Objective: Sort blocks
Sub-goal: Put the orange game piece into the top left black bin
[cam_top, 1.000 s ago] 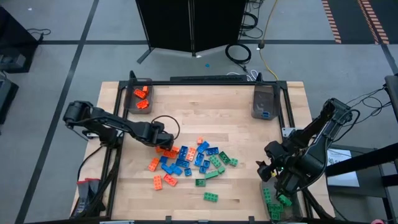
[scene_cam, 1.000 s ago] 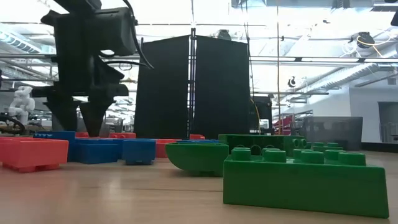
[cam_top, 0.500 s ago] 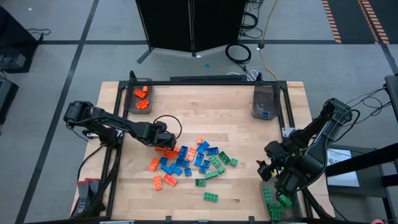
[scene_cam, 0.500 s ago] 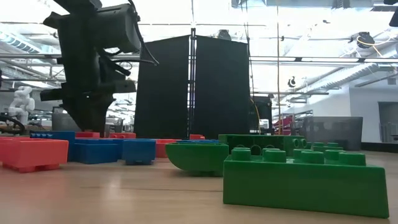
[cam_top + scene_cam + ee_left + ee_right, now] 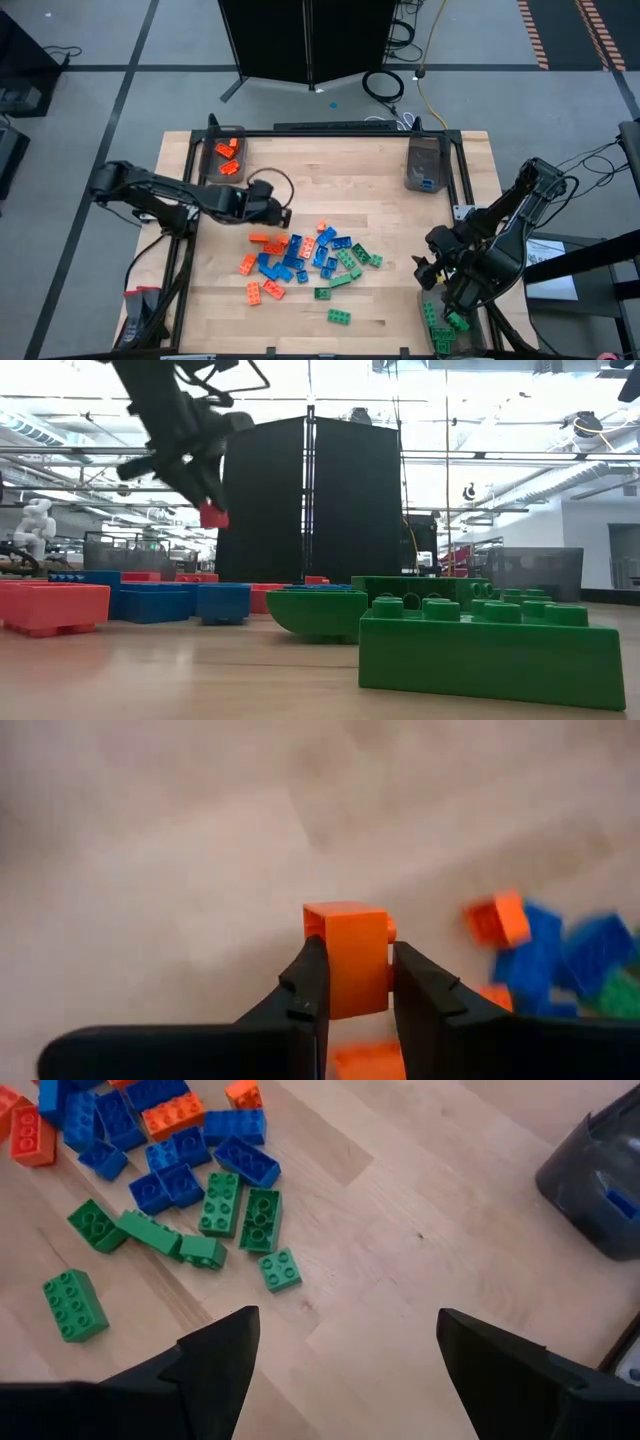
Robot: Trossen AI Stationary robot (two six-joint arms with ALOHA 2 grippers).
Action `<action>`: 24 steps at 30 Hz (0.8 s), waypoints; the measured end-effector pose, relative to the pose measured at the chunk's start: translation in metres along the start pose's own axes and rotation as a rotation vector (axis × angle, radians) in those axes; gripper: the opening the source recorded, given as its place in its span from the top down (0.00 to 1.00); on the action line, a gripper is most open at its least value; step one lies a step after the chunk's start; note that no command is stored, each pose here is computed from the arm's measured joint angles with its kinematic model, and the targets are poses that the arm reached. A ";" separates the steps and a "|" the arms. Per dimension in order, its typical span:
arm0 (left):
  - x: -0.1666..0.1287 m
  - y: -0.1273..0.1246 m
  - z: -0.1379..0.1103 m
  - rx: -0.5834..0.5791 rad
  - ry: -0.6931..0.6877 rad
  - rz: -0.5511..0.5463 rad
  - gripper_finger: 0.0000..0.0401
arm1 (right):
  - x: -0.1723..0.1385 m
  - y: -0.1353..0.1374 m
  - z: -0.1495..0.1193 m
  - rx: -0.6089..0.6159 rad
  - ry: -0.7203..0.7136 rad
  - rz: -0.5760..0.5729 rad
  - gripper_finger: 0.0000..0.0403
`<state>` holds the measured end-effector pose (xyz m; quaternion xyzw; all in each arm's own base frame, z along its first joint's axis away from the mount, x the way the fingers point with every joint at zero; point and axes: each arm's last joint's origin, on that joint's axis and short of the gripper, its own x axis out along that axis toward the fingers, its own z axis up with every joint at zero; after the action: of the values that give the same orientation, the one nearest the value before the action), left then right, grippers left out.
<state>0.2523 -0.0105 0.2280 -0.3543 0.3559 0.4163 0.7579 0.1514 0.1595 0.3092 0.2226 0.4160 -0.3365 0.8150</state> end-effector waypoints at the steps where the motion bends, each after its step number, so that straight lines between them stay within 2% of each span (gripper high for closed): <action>1: -0.005 0.001 0.007 0.016 -0.027 0.025 0.84 | 0.000 0.000 0.000 -0.002 -0.007 0.001 0.26; 8: -0.032 0.026 0.050 0.099 -0.173 0.322 0.84 | 0.000 0.000 0.000 -0.003 -0.010 0.001 0.26; 12: -0.036 0.053 0.068 0.053 -0.209 0.488 0.84 | 0.000 0.000 0.000 0.002 -0.009 0.005 0.26; 21: -0.026 0.112 0.090 -0.086 -0.193 0.690 0.84 | 0.000 0.001 0.000 0.008 -0.008 0.012 0.26; 24: -0.021 0.129 0.089 -0.146 -0.172 0.701 0.84 | 0.000 0.001 0.000 0.008 -0.008 0.013 0.26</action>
<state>0.1521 0.1076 0.2584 -0.2276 0.3599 0.7032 0.5693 0.1524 0.1603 0.3094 0.2271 0.4101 -0.3336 0.8179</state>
